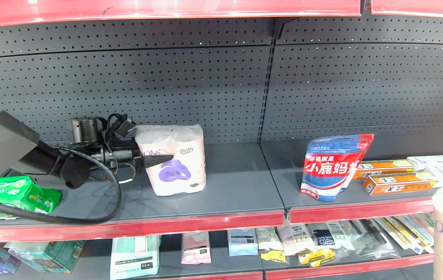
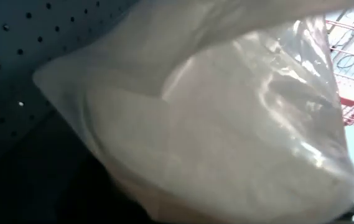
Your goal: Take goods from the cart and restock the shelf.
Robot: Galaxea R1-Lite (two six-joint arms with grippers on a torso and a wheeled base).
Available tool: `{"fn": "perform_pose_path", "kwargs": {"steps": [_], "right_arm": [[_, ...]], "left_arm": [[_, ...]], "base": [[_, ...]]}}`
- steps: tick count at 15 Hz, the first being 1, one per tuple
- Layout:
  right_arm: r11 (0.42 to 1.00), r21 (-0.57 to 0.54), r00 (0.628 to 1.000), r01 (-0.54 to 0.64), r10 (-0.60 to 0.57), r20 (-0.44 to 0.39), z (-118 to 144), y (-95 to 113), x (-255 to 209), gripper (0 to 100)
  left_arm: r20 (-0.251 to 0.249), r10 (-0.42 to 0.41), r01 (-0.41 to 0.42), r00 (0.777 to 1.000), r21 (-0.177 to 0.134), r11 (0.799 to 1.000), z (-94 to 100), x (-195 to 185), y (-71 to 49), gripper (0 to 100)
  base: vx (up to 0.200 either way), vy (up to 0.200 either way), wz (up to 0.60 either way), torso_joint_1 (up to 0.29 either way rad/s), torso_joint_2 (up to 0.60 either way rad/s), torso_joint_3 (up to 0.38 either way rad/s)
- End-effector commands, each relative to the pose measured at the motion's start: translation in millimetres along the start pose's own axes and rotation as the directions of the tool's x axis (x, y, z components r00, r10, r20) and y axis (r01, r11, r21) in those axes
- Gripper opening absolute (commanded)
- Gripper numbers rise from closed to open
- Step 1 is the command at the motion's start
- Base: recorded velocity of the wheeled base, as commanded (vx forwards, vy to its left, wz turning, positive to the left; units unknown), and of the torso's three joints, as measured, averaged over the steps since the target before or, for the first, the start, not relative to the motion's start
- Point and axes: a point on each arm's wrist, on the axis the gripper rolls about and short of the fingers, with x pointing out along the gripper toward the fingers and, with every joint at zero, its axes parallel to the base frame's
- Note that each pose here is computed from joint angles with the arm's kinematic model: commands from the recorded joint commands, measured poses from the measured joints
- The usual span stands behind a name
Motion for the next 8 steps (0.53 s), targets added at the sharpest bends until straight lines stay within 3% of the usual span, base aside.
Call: {"fn": "perform_pose_path", "kwargs": {"steps": [1,5,6,8], "right_arm": [[1.000,-0.001,1.000,0.000,0.000,-0.001,0,0,0,0],[1.000,-0.001,1.000,-0.002,0.002,0.002,0,0,0,0],[1.000,-0.001,1.000,-0.002,0.002,0.002,0,0,0,0],[1.000,0.001,1.000,-0.003,0.003,0.003,0,0,0,0]], "left_arm": [[0.004,-0.005,0.005,1.000,-0.008,1.000,10.7,-10,-15.6,0],[0.004,-0.017,0.017,1.000,-0.023,1.000,10.2,-32,-39.9,0],[0.005,-0.008,0.008,1.000,-0.023,1.000,6.5,-36,-41.4,0],[0.023,0.018,-0.018,1.000,0.013,1.000,0.9,-42,-44.4,0]], "base": [[0.000,0.000,0.00,0.000,0.00,0.000],[0.000,0.000,0.00,0.000,0.00,0.000],[0.000,0.000,0.00,0.000,0.00,0.000],[0.000,0.000,0.00,0.000,0.00,0.000]]}}
